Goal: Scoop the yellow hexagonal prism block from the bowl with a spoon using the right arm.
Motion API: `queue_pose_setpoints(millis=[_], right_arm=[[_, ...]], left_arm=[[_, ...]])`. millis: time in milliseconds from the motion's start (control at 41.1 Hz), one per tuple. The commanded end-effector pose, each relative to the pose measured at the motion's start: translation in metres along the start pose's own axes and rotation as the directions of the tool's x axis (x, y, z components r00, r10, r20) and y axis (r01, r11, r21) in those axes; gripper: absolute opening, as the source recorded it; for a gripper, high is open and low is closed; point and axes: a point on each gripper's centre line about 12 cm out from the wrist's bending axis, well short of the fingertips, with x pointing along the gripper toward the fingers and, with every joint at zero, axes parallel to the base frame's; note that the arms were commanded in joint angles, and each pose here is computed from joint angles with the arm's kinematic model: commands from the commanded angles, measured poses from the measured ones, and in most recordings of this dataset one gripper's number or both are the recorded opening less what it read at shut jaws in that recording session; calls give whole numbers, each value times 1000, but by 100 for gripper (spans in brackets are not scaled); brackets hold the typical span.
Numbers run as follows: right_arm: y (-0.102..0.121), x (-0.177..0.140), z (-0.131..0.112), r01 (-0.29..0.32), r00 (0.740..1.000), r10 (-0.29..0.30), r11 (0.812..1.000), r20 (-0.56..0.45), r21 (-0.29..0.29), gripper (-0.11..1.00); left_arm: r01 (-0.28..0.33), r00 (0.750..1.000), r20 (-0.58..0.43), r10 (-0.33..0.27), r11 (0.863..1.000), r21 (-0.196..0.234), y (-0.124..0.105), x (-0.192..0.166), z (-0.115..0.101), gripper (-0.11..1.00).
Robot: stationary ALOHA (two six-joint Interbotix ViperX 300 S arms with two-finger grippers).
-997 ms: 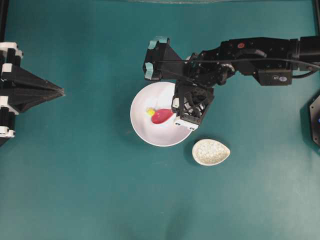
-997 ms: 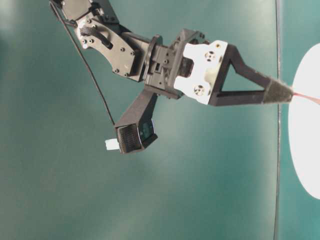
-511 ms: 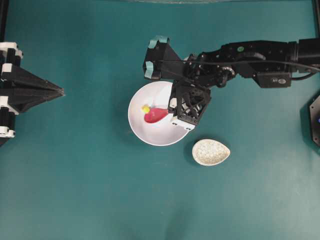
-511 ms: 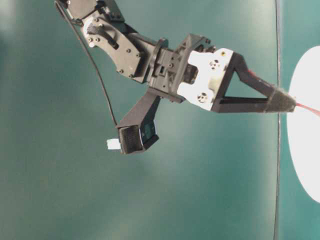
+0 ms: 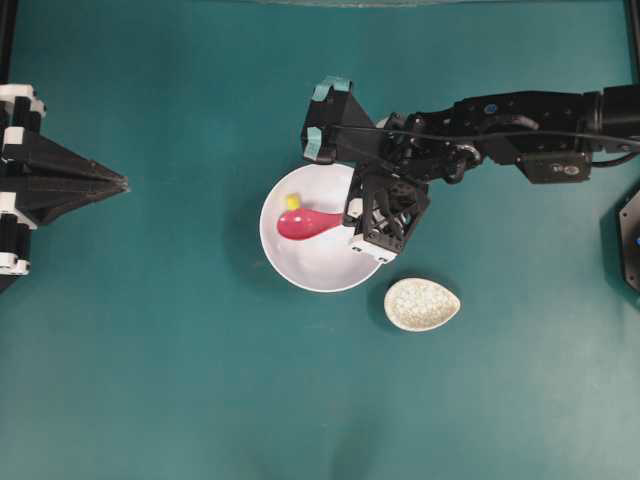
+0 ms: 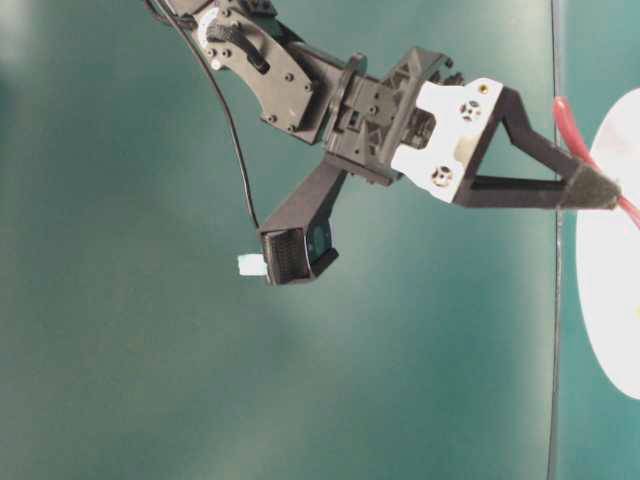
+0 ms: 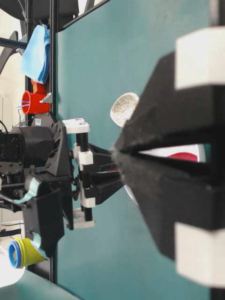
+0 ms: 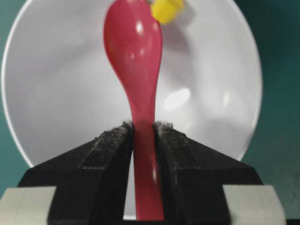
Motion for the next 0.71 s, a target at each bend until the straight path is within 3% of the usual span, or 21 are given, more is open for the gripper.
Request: queue_pose_setpoints(millis=[0,389,681], right_arm=[[5,-15,8,-10,999,11,1000,52,-7,24],[5,-17,9,-11,998,12,1000,59,-11,24],[9,-36,15,-20,994,22,1000,103,-15,23]], left_arm=[[0,1000,21,0,1000,5,0,2,9,6],[0,1000,21,0,1000,5,0,2,9,6],[0,1000,20,0,1000,5,0,2,8,6]])
